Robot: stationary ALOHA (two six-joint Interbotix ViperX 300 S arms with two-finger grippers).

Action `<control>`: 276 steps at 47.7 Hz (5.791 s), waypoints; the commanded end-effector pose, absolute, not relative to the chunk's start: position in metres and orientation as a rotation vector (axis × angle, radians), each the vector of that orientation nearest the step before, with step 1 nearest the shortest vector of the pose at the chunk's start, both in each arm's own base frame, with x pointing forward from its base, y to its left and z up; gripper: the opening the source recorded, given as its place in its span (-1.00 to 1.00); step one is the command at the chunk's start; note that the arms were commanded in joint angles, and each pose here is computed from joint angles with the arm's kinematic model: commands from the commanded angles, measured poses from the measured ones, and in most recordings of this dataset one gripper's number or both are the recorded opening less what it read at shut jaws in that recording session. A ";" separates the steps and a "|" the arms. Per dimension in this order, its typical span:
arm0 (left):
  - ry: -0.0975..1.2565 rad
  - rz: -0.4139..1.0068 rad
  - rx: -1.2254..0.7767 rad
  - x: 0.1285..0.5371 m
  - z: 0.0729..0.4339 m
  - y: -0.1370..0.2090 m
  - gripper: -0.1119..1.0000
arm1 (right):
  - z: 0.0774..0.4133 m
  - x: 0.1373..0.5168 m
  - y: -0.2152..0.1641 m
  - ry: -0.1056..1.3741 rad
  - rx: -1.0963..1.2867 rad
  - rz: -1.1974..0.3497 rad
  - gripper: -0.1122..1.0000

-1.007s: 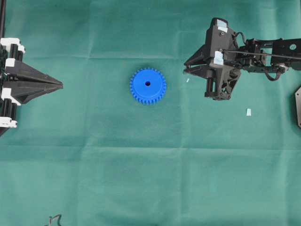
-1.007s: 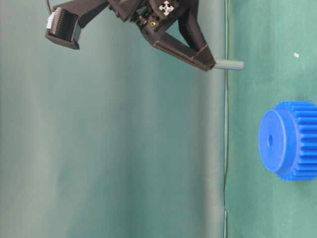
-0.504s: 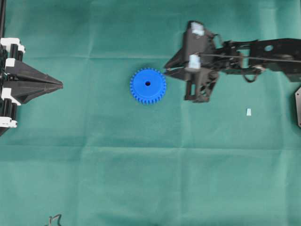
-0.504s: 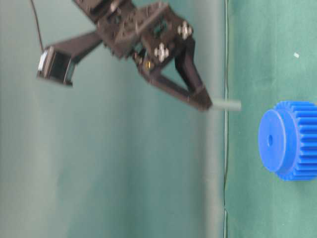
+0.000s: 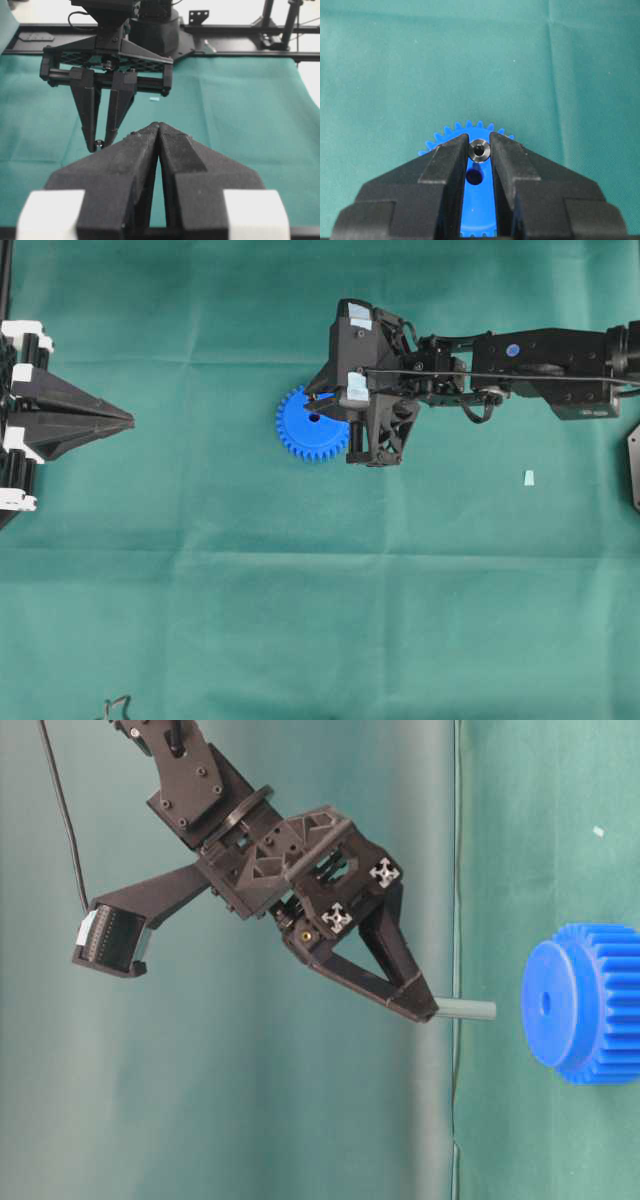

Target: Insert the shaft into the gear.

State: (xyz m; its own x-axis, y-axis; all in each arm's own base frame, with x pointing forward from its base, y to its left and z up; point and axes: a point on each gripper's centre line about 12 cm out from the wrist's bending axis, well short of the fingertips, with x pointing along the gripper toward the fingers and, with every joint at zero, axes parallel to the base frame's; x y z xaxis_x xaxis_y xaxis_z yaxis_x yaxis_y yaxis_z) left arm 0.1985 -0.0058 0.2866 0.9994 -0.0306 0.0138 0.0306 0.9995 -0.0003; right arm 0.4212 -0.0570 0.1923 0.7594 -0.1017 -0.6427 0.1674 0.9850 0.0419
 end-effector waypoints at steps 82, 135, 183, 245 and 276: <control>-0.040 -0.034 0.001 0.201 0.297 -0.007 -0.80 | 0.142 0.432 -0.058 0.749 0.121 -0.154 0.22; -0.041 -0.034 0.001 0.201 0.297 -0.007 -0.80 | 0.223 0.414 -0.056 0.613 0.101 -0.147 0.93; -0.054 -0.036 0.003 0.199 0.300 -0.007 -0.80 | 0.317 0.196 -0.027 0.236 0.076 -0.143 0.93; -0.032 -0.034 0.005 0.199 0.297 -0.007 -0.80 | 0.304 0.175 -0.026 0.259 0.079 -0.155 0.93; -0.034 -0.034 0.005 0.199 0.297 -0.007 -0.80 | 0.305 0.175 -0.026 0.256 0.079 -0.155 0.93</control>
State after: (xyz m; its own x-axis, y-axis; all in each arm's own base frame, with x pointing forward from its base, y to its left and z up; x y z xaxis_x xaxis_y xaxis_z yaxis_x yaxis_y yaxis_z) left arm 0.1973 -0.0061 0.2861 0.9995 -0.0319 0.0046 0.0319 0.9995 0.0013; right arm 0.1731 -0.0256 0.3005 0.9531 -0.1400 -0.2682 0.1618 0.9849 0.0609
